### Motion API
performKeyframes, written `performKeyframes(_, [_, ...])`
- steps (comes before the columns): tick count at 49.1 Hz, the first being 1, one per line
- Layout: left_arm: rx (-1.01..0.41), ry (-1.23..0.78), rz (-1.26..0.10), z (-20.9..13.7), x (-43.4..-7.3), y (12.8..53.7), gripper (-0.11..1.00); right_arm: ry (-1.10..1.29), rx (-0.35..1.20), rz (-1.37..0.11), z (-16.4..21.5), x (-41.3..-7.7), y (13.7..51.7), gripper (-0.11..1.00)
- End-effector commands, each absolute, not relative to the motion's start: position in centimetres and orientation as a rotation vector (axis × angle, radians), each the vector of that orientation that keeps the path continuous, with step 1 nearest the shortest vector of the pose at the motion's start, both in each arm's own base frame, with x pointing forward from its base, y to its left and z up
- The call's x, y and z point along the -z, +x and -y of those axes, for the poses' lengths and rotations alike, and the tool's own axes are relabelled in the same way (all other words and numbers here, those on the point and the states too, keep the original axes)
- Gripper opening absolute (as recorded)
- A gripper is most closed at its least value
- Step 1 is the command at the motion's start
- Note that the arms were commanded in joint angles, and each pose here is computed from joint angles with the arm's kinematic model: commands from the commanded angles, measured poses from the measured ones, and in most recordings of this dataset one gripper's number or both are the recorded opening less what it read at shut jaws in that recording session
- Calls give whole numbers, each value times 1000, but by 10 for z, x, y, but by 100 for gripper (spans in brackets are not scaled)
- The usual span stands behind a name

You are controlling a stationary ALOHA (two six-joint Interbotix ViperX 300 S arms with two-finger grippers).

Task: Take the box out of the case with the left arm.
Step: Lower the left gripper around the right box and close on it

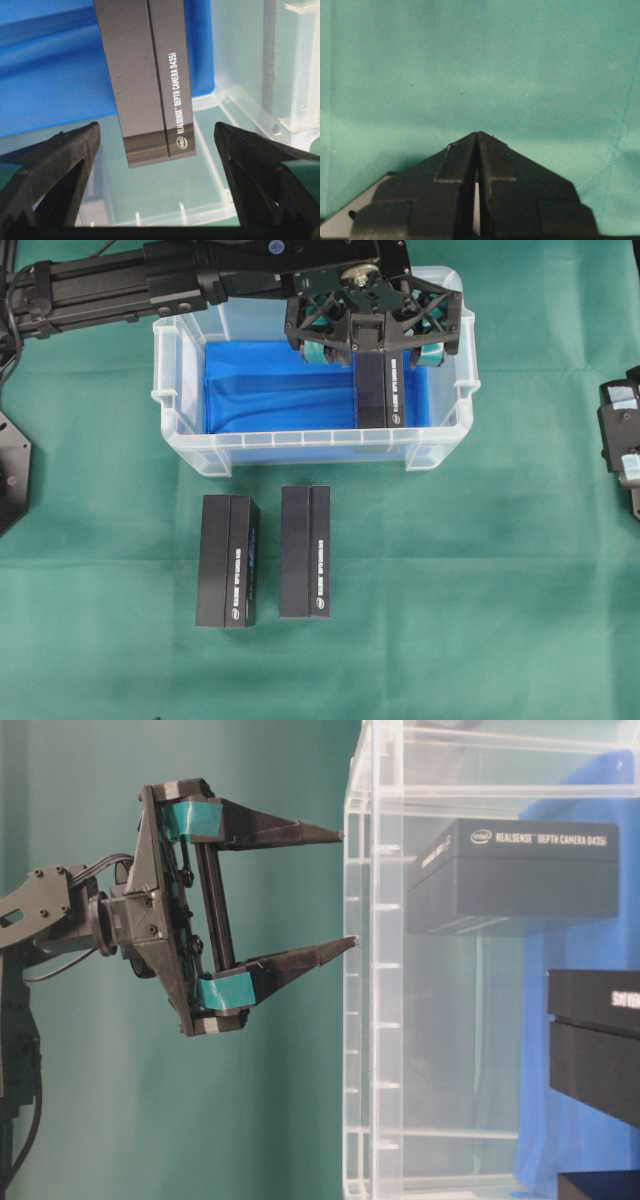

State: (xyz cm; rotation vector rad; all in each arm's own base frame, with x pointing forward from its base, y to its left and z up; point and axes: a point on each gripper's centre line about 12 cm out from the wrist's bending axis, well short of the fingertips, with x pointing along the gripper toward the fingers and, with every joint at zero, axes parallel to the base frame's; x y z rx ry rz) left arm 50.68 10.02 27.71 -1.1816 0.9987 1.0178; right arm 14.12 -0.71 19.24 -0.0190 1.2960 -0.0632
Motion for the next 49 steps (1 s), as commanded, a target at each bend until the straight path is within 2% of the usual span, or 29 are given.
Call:
performKeyframes(1, [-997,-1193,-969,-99,-291,505,94,-17,66,-1268,8,-201,147,-1])
performKeyframes(49, [-1006,-1218,-949,-99,-280,507,94,-17,66,-1268,8,-201,147,-1])
